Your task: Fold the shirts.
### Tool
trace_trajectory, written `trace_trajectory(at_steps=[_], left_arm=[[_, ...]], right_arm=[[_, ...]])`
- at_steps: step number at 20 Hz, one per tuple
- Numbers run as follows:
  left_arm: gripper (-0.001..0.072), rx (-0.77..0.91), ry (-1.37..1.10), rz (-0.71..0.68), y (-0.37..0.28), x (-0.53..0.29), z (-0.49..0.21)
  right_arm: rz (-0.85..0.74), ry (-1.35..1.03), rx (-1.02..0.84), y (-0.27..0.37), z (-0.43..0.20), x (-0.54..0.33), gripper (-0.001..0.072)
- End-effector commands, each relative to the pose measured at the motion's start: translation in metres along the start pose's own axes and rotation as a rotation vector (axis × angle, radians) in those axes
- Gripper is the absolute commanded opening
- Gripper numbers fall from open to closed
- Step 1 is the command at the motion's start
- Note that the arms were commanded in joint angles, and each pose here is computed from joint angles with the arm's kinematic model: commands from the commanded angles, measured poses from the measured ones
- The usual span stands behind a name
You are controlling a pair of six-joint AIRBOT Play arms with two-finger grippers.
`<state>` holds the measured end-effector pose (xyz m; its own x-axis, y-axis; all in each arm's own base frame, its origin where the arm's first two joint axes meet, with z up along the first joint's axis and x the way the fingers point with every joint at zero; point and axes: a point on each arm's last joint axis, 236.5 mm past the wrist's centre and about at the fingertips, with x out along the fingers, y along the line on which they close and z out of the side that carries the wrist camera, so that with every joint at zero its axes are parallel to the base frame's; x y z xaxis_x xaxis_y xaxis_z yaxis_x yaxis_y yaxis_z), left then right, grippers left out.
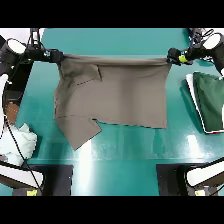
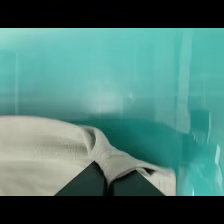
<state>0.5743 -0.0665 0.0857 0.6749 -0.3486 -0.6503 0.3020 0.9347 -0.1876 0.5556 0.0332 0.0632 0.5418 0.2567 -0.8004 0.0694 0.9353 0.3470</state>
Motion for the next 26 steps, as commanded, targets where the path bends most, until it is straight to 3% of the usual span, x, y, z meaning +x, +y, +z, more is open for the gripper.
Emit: trace_trajectory(at_steps=[1,6,12,13,14,15,20,21,22,26], left_arm=[[0.0029,0.134,0.194,0.037,0.010,-0.001,-0.046],[0.0029,0.161,0.360,0.008,0.011,0.003,-0.103],[0.0031,0.096,0.437,0.009,0.013,0.009,-0.139],[0.0061,0.068,0.442,0.026,0.015,0.008,-0.140],[0.0061,0.058,0.462,0.044,0.018,0.005,-0.144],[0.0060,0.054,0.488,0.059,0.022,0.001,-0.149],[0.0061,-0.066,0.673,0.101,0.046,-0.047,-0.177],[0.0062,-0.114,0.668,0.084,0.047,-0.054,-0.176],[0.0062,-0.164,0.638,0.045,0.042,-0.056,-0.171],[0.0062,-0.225,0.607,-0.030,0.028,-0.055,-0.165]], right_arm=[[-0.057,0.149,-0.075,-0.006,-0.041,0.005,0.0013],[-0.094,0.337,-0.112,-0.007,-0.116,0.040,0.0014],[-0.075,0.392,-0.115,0.006,-0.151,0.058,0.0021],[-0.069,0.399,-0.106,0.008,-0.153,0.058,0.0127],[-0.057,0.408,-0.090,0.009,-0.154,0.056,0.0346],[-0.045,0.421,-0.072,0.009,-0.155,0.051,0.0410],[-0.017,0.425,-0.064,0.002,-0.144,-0.009,0.0424],[-0.017,0.400,-0.059,0.000,-0.137,-0.023,0.0539],[-0.019,0.367,-0.055,-0.002,-0.129,-0.035,0.0584],[-0.011,0.312,-0.073,0.007,-0.119,-0.058,0.0583]])
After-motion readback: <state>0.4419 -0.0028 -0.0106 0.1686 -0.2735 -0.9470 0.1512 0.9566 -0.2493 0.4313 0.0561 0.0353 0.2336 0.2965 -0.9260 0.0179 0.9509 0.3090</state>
